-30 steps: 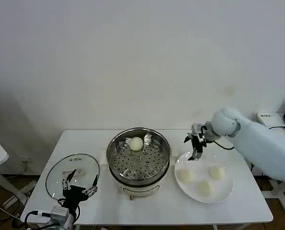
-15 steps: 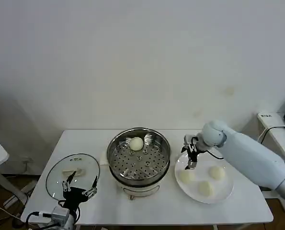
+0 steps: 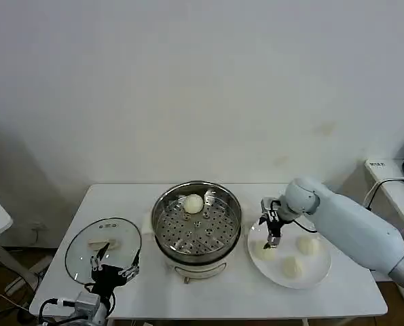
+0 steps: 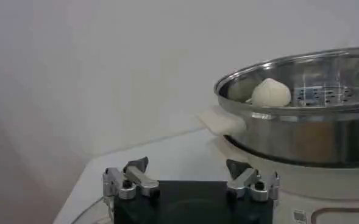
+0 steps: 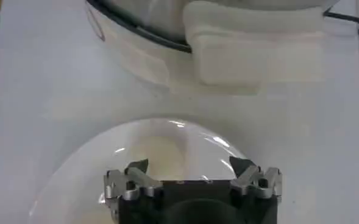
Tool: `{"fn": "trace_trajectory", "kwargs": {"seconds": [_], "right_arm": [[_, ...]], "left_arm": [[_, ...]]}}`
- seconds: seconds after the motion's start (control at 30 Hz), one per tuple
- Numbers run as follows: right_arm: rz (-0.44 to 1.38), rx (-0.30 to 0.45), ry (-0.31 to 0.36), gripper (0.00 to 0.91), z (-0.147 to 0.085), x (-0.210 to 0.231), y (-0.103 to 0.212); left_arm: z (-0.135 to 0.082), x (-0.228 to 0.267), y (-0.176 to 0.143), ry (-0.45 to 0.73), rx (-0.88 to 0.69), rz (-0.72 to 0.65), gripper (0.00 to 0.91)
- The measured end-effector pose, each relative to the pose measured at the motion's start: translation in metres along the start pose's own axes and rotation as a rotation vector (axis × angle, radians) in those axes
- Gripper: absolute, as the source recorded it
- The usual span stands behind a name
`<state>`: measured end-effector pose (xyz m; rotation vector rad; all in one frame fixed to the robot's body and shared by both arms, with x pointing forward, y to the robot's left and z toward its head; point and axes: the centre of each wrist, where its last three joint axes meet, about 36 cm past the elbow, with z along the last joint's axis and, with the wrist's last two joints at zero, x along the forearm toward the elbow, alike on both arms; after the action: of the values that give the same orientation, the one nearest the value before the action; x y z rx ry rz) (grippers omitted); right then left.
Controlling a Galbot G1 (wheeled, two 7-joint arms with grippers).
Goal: Take steamed baozi put them in steamer then cover it.
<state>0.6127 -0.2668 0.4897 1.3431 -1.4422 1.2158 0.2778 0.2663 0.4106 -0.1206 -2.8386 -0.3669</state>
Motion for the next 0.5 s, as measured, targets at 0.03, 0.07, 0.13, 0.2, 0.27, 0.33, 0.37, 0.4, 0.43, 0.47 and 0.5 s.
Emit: {"fn": "trace_trajectory", "kwargs": {"seconds": [0.03, 0.07, 0.13, 0.2, 0.27, 0.33, 0.37, 0.4, 0.43, 0.47, 0.5], "right_arm": [[-0.003, -0.001, 0.0, 0.907, 0.0, -0.001, 0.001], [-0.006, -0.001, 0.002, 0.907, 0.001, -0.001, 0.001], [-0.012, -0.002, 0.004, 0.907, 0.002, -0.004, 0.003], [-0.017, -0.002, 0.005, 0.907, 0.002, -0.007, 0.004], [-0.023, 0.002, 0.006, 0.907, 0.002, -0.011, 0.006], [-0.031, 0.005, 0.009, 0.907, 0.002, -0.014, 0.007], [-0.034, 0.005, 0.01, 0.907, 0.002, -0.016, 0.008], [-0.038, 0.006, 0.012, 0.907, 0.002, -0.017, 0.008], [-0.04, 0.007, 0.013, 0.907, 0.002, -0.019, 0.009], [-0.042, 0.007, 0.015, 0.907, 0.003, -0.02, 0.009], [-0.043, 0.008, 0.017, 0.907, 0.003, -0.021, 0.009]], "left_arm": [[0.0, 0.0, 0.0, 0.001, 0.0, 0.0, 0.907], [0.0, 0.0, 0.0, 0.002, 0.0, 0.001, 0.907], [0.001, 0.0, -0.001, 0.003, 0.002, 0.001, 0.907], [0.001, 0.0, -0.001, 0.004, 0.004, 0.002, 0.907], [0.001, 0.0, -0.002, 0.004, 0.004, 0.003, 0.907], [0.001, 0.0, -0.002, 0.004, 0.005, 0.004, 0.907], [0.001, 0.0, -0.002, 0.004, 0.005, 0.004, 0.907], [0.001, 0.0, -0.002, 0.004, 0.005, 0.004, 0.907], [0.001, 0.0, -0.002, 0.005, 0.005, 0.004, 0.907], [0.002, 0.001, -0.003, 0.005, 0.006, 0.004, 0.907], [0.002, 0.001, -0.003, 0.006, 0.006, 0.004, 0.907]]}}
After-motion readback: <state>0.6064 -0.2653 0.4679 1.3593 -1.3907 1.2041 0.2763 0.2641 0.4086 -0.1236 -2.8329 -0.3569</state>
